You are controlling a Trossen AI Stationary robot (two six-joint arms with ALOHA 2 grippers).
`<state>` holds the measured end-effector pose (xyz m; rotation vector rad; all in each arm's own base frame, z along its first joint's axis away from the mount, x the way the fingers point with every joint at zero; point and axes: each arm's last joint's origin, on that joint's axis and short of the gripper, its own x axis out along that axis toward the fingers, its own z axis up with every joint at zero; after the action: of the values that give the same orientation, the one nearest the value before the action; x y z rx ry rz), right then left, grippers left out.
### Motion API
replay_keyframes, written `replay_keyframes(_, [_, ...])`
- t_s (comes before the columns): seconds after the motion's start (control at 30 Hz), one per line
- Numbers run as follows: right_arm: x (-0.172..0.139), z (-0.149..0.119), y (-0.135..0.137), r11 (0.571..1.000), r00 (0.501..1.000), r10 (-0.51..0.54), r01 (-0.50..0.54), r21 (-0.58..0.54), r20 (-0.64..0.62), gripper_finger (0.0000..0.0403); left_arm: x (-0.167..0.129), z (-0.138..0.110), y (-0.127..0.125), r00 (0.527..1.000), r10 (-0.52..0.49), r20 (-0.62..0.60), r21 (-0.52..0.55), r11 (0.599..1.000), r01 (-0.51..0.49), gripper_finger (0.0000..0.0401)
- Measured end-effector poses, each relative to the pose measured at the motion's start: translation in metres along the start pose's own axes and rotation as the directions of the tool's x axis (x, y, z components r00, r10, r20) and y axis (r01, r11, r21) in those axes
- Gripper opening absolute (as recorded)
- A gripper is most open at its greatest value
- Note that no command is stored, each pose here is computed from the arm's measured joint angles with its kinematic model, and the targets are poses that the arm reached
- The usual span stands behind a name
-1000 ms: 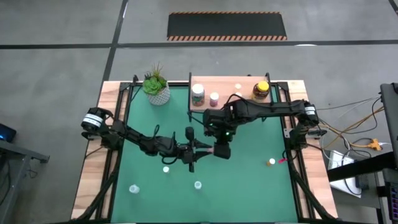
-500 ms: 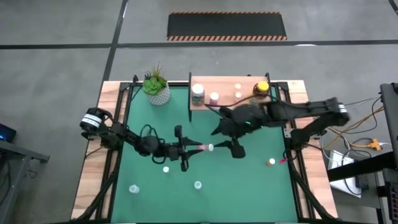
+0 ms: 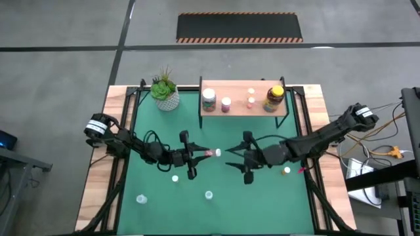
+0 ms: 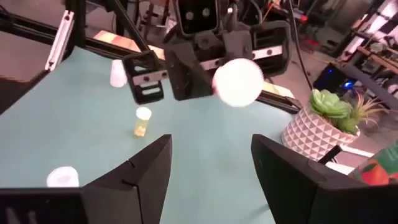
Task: Pick and place medicine bottles onto shelf by color
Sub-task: Adjust the small pink medicine bottle on the shelf
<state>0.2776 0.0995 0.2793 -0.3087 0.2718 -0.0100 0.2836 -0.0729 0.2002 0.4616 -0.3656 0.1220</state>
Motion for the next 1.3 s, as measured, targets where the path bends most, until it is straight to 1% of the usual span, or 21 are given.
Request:
replay_keyframes(0.1, [-0.002, 0.001, 0.004, 1.000, 0.998, -0.001, 0.000, 0.024, 0.060, 0.0212, 0.000, 0.000, 0.000, 1.000, -0.002, -0.004, 0.001, 1.000, 0.002, 0.0081])
replay_keyframes(0.27, [0.002, 0.004, 0.006, 0.998, 0.994, -0.015, 0.008, 0.066, 0.112, 0.0212, 0.000, 0.000, 0.000, 1.000, -0.003, -0.004, 0.001, 1.000, 0.003, 0.0081])
replay_keyframes(0.33, [0.006, 0.004, 0.007, 0.998, 0.991, -0.025, 0.018, 0.056, 0.133, 0.0212, 0.000, 0.000, 0.000, 1.000, -0.007, 0.000, 0.001, 1.000, 0.007, 0.0081])
replay_keyframes(0.53, [0.013, 0.004, 0.006, 0.994, 0.985, -0.104, 0.096, 0.060, 0.141, 0.0212, 0.001, 0.000, -0.001, 0.999, -0.028, 0.015, 0.001, 1.000, 0.028, 0.0081])
replay_keyframes(0.7, [0.018, 0.006, 0.005, 0.990, 0.976, -0.123, 0.109, 0.087, 0.180, 0.0212, 0.001, 0.001, -0.001, 0.999, -0.030, 0.017, 0.001, 1.000, 0.030, 0.0081])
replay_keyframes(0.8, [0.023, 0.002, 0.007, 0.991, 0.977, -0.123, 0.110, 0.082, 0.173, 0.0208, 0.001, 0.001, -0.001, 0.999, -0.033, 0.019, 0.001, 0.999, 0.033, 0.0081])
replay_keyframes(1.07, [0.029, 0.001, 0.009, 0.990, 0.970, -0.130, 0.115, 0.087, 0.203, 0.0178, 0.001, 0.001, -0.001, 0.999, -0.040, 0.025, 0.002, 0.999, 0.040, 0.0081])
replay_keyframes(1.17, [0.029, 0.001, 0.008, 0.989, 0.971, -0.130, 0.114, 0.090, 0.202, 0.0155, 0.001, 0.001, -0.001, 0.999, -0.040, 0.025, 0.002, 0.999, 0.040, 0.0081])
replay_keyframes(1.3, [0.029, 0.001, 0.008, 0.990, 0.971, -0.128, 0.112, 0.089, 0.201, 0.0116, 0.001, 0.001, -0.001, 0.999, -0.039, 0.025, 0.002, 0.999, 0.039, 0.0083])
